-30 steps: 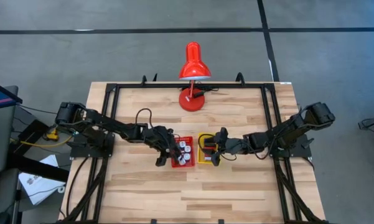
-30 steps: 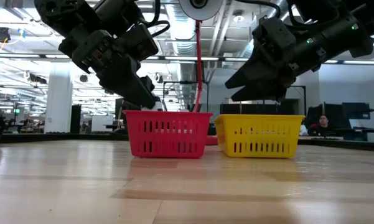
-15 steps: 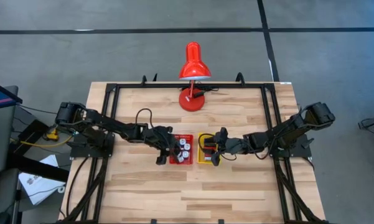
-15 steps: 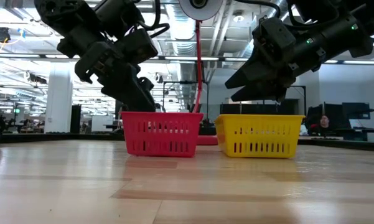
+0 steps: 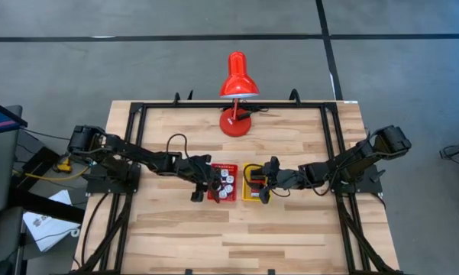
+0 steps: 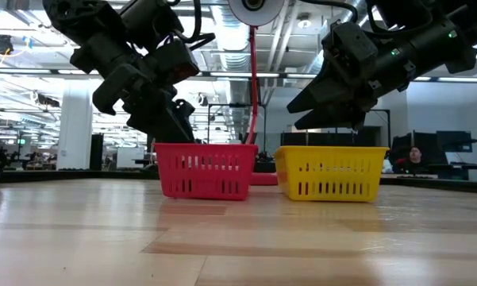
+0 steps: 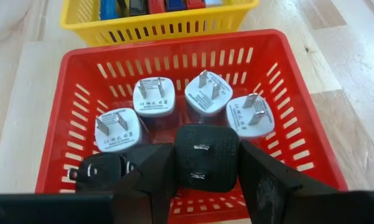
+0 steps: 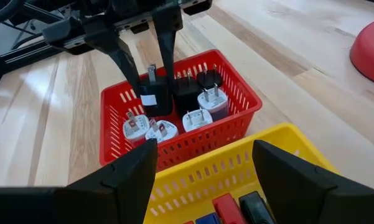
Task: Pick & Place Office items
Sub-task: Put the black charger adapter into the red bin, then return to Home Position
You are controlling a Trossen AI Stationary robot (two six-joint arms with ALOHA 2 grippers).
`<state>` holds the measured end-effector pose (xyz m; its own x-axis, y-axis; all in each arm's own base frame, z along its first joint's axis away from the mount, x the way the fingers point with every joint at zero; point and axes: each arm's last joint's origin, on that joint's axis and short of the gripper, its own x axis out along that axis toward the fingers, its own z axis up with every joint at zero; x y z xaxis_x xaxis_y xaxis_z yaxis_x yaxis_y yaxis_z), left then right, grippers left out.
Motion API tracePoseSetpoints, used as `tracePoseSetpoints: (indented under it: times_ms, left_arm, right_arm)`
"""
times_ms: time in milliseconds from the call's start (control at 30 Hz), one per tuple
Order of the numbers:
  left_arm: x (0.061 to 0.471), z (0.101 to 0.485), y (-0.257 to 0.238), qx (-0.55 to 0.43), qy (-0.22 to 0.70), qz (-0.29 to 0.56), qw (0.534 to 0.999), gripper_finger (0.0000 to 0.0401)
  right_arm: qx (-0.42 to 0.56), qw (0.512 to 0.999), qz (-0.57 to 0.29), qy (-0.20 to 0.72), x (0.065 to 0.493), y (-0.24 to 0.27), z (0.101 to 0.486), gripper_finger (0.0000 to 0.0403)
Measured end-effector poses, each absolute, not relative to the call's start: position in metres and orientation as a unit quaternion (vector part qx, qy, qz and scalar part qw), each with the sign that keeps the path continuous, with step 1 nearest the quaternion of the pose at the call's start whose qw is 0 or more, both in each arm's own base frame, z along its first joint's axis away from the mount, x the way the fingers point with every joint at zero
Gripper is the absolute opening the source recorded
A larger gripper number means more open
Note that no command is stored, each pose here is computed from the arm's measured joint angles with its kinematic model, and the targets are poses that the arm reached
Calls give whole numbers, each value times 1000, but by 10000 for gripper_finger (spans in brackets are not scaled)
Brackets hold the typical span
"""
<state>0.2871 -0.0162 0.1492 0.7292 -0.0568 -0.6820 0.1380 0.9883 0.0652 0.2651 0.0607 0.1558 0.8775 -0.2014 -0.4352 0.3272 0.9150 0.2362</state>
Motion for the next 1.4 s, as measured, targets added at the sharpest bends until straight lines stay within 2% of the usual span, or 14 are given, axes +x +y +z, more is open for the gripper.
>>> tracePoseSetpoints:
  times_ms: [367,1400]
  left_arm:
    - [288,149,-16,54,363,-52,929,174]
    - [289,148,-18,44,356,-67,931,185]
  right_arm:
    - [153,957,-138,205,265,61,156,256]
    - [152,956,-138,207,265,61,156,256]
